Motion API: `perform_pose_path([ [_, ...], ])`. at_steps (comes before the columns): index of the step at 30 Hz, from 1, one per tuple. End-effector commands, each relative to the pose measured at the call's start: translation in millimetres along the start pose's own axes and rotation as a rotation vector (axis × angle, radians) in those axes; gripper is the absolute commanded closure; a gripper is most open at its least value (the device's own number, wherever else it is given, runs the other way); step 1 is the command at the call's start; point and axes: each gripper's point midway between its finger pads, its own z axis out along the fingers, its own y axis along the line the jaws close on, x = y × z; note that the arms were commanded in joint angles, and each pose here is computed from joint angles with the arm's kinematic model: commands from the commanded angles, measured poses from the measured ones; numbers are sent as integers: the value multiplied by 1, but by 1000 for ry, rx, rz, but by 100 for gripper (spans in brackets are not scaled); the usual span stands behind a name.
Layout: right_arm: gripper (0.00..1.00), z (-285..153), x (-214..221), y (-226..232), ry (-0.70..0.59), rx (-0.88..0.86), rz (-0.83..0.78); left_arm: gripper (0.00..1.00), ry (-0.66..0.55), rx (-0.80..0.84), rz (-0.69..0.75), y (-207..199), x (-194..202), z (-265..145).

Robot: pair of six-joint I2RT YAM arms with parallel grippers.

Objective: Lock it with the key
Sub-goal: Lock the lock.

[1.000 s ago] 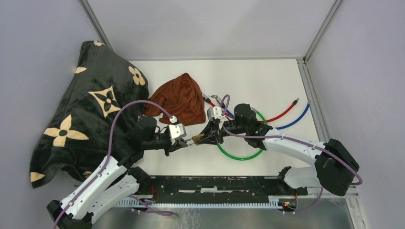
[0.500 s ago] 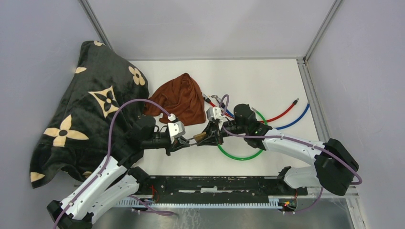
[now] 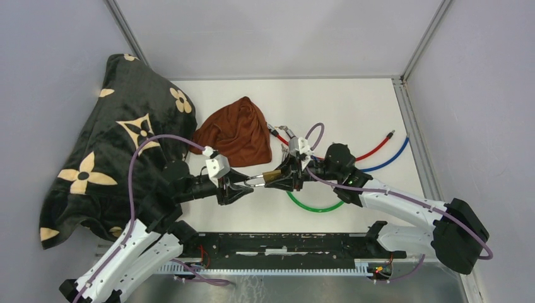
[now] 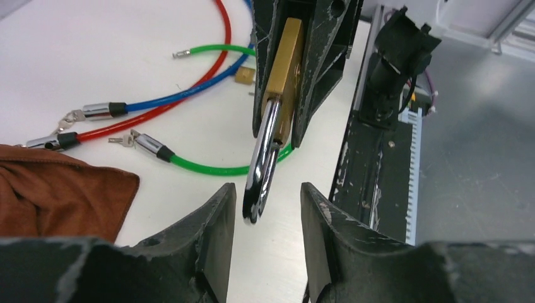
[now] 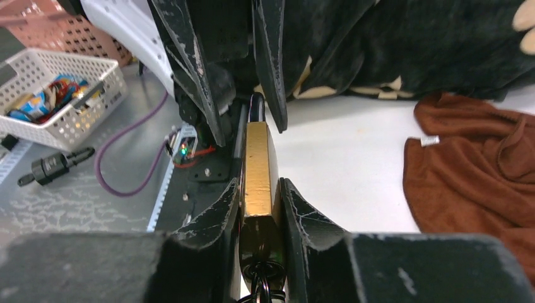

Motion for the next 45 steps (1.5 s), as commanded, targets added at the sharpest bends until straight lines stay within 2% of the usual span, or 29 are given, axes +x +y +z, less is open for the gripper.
perform_pose_path([
  [1,100,-7,-82,17,-257,-22,-125,52,-147,-59,-89,3,-27,-3],
  [4,100,-8,-90,27,-283,-70,-124,53,-194,-56,-81,2,-39,-5],
  [11,100,-6,-89,28,-277,-93,-118,70,-264,9,-123,-6,-62,0],
  [12,100,-6,-89,28,-276,-93,-117,74,-265,10,-118,-7,-62,0],
  [14,100,-6,-90,29,-275,-96,-116,96,-262,7,-110,-6,-60,0],
  [15,100,-6,-89,29,-272,-100,-114,97,-260,0,-107,-5,-58,0],
  [19,100,-4,-92,31,-274,-111,-102,98,-265,-62,-69,9,-53,3],
  [23,100,0,-92,37,-269,-141,-96,98,-355,-94,17,17,-72,3],
  [26,100,-1,-92,39,-266,-144,-93,98,-366,-136,58,26,-74,3],
  [32,100,2,-96,34,-287,-116,-97,98,-353,-7,-46,6,-63,18],
  [36,100,5,-96,35,-298,-133,-69,98,-376,-63,5,16,-70,19],
  [40,100,7,-98,30,-311,-109,-62,98,-371,-36,22,10,-68,26],
  [44,100,8,-97,29,-296,-99,-70,98,-385,-119,129,23,-76,21],
  [45,100,7,-97,26,-296,-81,-76,98,-387,-84,127,17,-78,22],
])
